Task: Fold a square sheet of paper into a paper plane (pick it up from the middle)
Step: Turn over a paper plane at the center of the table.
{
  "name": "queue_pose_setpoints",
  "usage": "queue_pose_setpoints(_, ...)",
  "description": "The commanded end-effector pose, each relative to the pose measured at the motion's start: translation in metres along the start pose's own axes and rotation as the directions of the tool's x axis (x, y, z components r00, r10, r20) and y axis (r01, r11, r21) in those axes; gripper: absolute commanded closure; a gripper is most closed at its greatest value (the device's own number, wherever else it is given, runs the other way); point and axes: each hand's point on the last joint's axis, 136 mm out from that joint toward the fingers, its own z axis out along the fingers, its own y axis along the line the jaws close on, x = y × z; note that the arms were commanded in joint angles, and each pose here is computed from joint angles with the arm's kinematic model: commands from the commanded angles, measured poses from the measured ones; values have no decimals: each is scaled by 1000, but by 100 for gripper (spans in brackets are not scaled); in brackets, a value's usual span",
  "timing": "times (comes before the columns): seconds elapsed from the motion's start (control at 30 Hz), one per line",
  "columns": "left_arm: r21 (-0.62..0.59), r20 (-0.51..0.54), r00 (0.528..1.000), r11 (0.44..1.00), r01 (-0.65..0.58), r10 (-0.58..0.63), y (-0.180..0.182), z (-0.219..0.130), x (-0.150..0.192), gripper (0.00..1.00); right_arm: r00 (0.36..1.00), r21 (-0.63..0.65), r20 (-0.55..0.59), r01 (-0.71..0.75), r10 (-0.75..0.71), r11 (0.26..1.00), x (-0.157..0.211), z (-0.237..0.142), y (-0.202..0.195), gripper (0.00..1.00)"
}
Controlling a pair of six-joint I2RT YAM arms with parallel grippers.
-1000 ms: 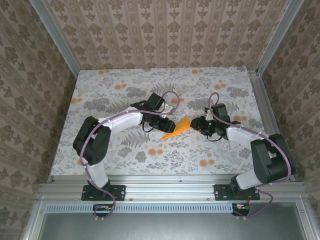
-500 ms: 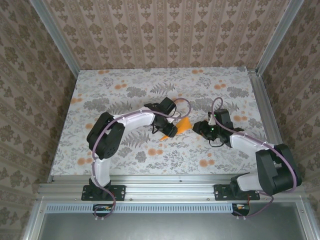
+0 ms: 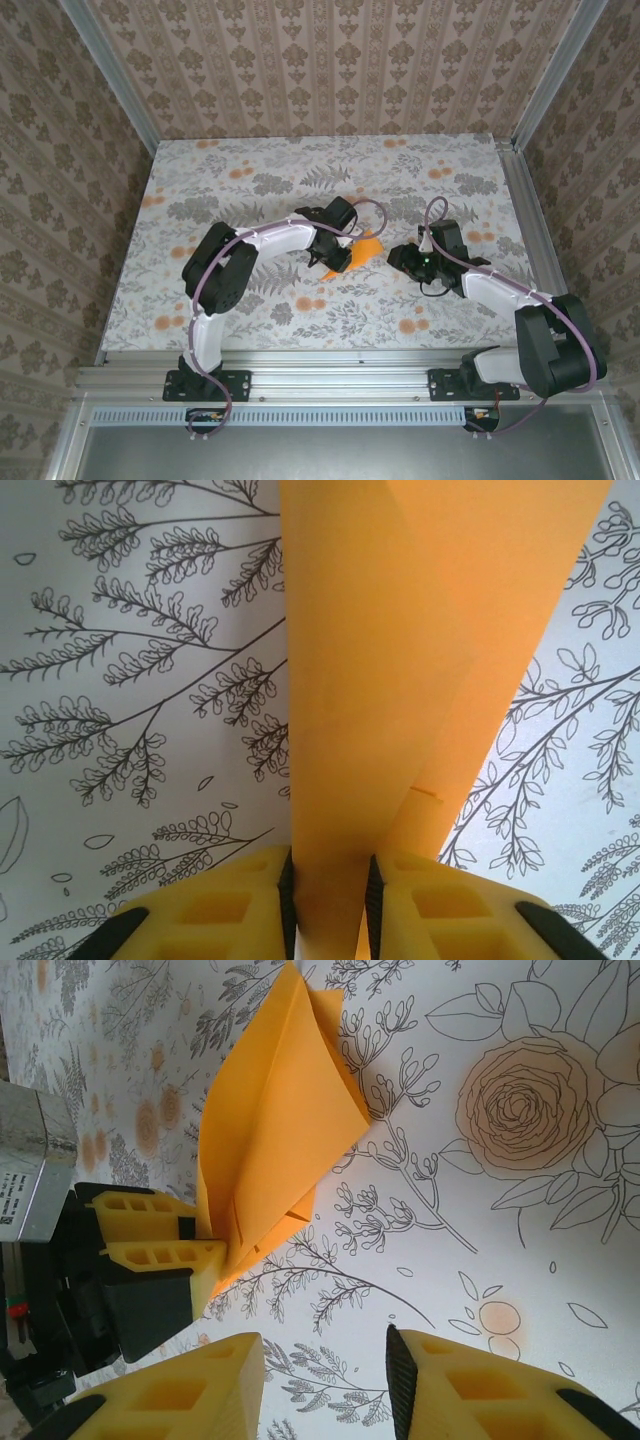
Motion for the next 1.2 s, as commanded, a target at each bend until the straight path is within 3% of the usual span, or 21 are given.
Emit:
queue_pose_setpoints(0.0, -8, -4, 1000, 1000, -12, 12, 1, -8, -2, 75, 1000, 12, -8, 8, -8, 1000, 5, -2, -5, 60)
queue_pose_setpoints(0.7, 95, 34, 998, 994, 47, -51, 3, -27, -3, 70, 1000, 0, -18, -7, 7, 1000, 8, 4, -4, 59)
queue_pose_setpoints(1.0, 57, -3, 999, 997, 46, -46, 12, -17, 3, 78, 1000, 2, -23, -7, 7, 1000, 10, 5, -5, 59)
queue_pose_setpoints(1.17, 56, -8, 999, 997, 45, -45, 14, -16, 3, 88, 1000, -11, -27, -8, 8, 1000, 10, 8, -1, 59)
